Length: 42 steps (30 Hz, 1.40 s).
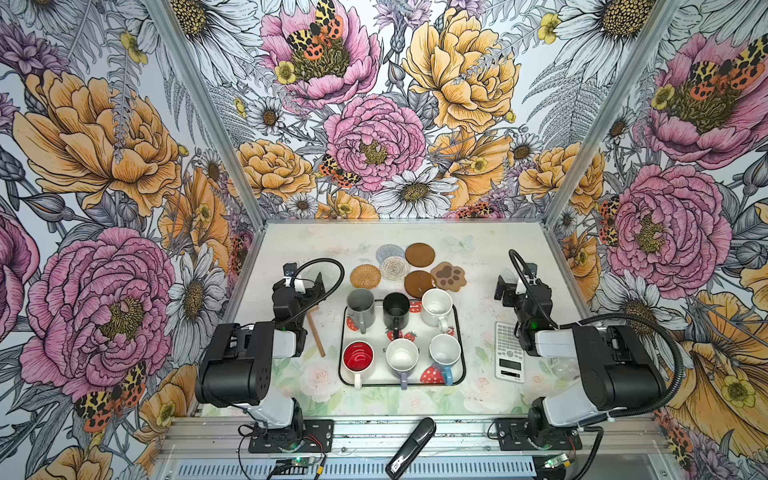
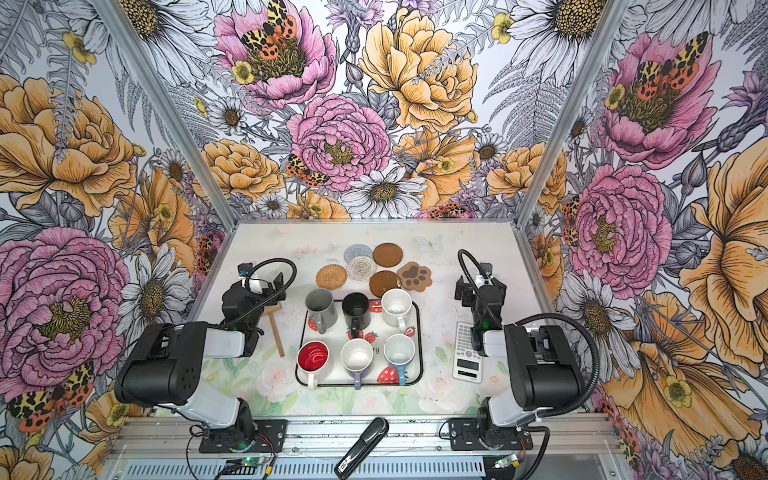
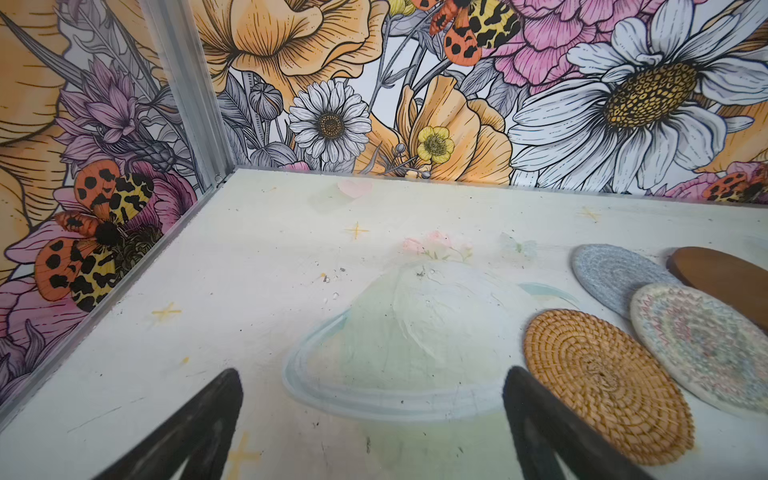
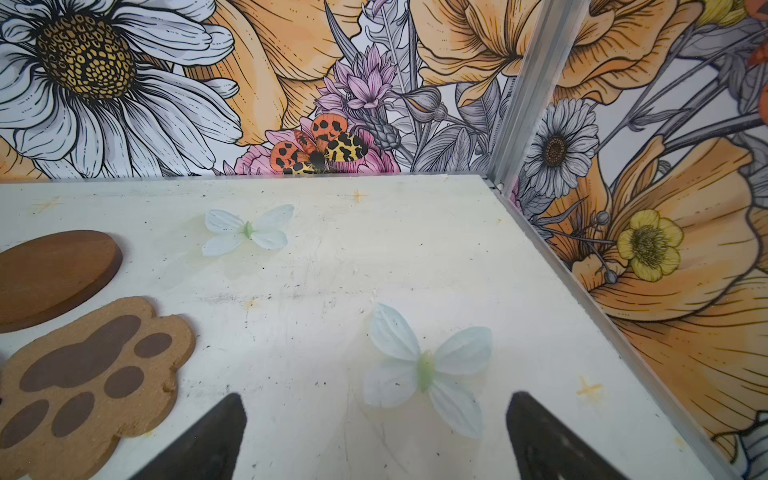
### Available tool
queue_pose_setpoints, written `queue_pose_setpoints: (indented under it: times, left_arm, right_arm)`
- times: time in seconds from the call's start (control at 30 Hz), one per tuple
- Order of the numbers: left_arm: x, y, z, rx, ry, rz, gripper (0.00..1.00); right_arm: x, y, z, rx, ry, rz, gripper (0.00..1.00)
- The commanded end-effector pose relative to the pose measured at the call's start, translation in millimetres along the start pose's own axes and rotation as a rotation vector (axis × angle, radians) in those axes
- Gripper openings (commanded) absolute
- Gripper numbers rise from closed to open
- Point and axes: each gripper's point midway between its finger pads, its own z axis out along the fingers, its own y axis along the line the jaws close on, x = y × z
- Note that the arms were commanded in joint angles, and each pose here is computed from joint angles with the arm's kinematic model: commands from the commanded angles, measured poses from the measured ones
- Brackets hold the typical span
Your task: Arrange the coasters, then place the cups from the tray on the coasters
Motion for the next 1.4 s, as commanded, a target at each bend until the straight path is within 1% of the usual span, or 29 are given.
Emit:
queue_pose_setpoints:
  times: [0.0,1.03,1.17,1.27,1.37]
  left_arm:
    - [-6.2,0.2,-0.9,0.012,-0.019,-0.013,0.99]
    - [-6.5,0.0,-1.0,0.011,-0.020,-0.011,0.99]
    - [-13.4,10.3,0.3,-0.044,-0.003,-0.040,0.99]
    - [-19.0,10.9,1.6,-0.051,0.039,-0.040,0.99]
    - [-29.6,9.3,0.7,-0.050,0.101,-0.046,0.98]
  right_arm:
    - [-5.4,0.3,4.1,-0.003,-0.015,0.018,1.00]
    - [-5.5,0.2,4.1,-0.002,-0.015,0.018,1.00]
    - [-6.7,0.2,3.4,0.000,-0.020,0.017,1.00]
    - [-15.8,-7.8,2.9,0.057,-0.003,0.027,0.98]
    - [-34.5,-15.0,3.9,0.108,0.082,0.030,0.97]
